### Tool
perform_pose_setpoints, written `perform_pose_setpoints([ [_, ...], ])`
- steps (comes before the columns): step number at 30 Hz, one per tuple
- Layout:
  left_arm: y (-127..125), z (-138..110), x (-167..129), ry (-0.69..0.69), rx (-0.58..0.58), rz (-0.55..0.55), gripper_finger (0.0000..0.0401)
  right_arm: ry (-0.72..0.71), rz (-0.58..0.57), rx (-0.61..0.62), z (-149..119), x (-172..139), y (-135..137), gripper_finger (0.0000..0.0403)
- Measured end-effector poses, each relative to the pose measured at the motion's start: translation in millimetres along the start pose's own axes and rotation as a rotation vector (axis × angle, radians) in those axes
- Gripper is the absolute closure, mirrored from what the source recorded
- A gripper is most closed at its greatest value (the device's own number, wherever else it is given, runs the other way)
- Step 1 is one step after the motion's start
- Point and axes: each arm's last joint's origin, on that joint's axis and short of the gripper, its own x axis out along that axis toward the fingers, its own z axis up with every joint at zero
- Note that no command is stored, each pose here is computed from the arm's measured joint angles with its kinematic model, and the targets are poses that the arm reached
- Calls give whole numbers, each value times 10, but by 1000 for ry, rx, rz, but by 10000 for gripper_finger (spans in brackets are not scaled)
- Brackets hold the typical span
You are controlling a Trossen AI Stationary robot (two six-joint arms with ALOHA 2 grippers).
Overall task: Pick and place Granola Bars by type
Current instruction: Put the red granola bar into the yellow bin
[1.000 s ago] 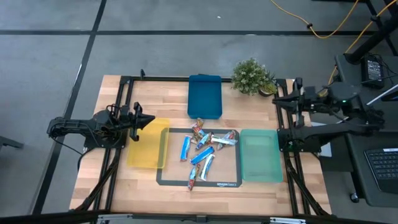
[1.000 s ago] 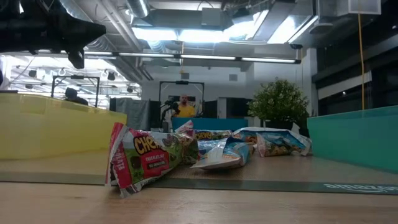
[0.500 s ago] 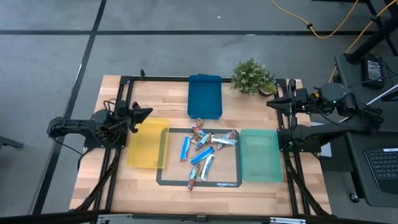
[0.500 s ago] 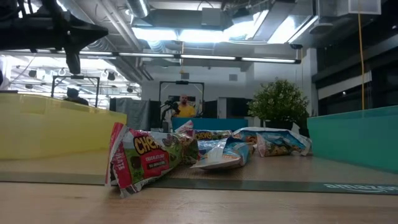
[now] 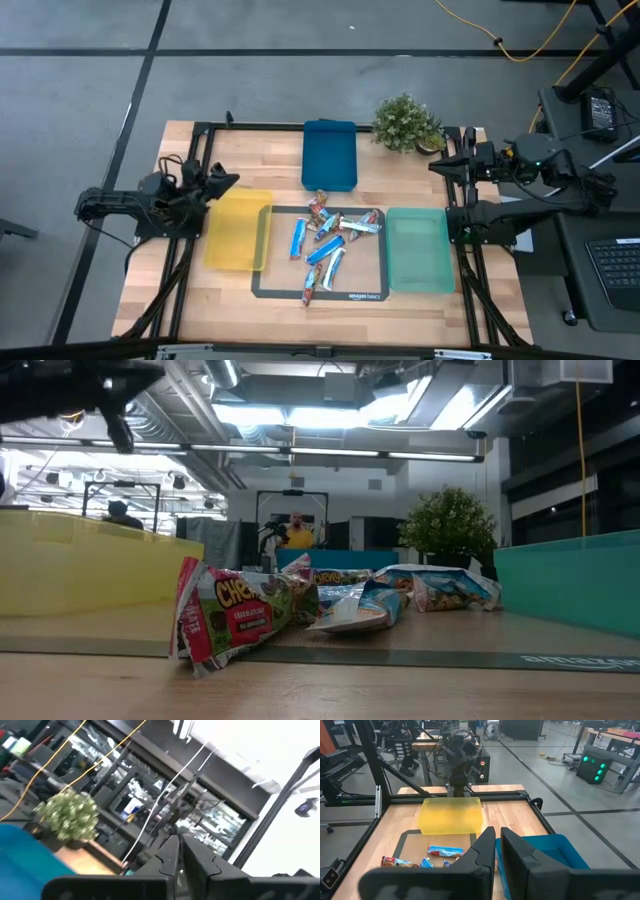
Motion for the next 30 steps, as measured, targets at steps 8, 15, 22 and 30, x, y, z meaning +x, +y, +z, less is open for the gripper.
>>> perform_pose_setpoints([
  [8, -480, 462, 438, 257, 136, 61, 368, 0, 0, 0, 0, 0, 0, 369],
  [15, -809, 487, 1185, 602, 71, -19, 367, 24, 0, -3, -23, 0, 0, 369],
  [22, -665, -36, 1579, 858, -13, 61, 367, 68, 1, -8, -66, -2, 1, 369],
  [30, -409, -528, 1719, 1023, -81, 227, 341, 135, 1, -16, -131, -8, 0, 369],
])
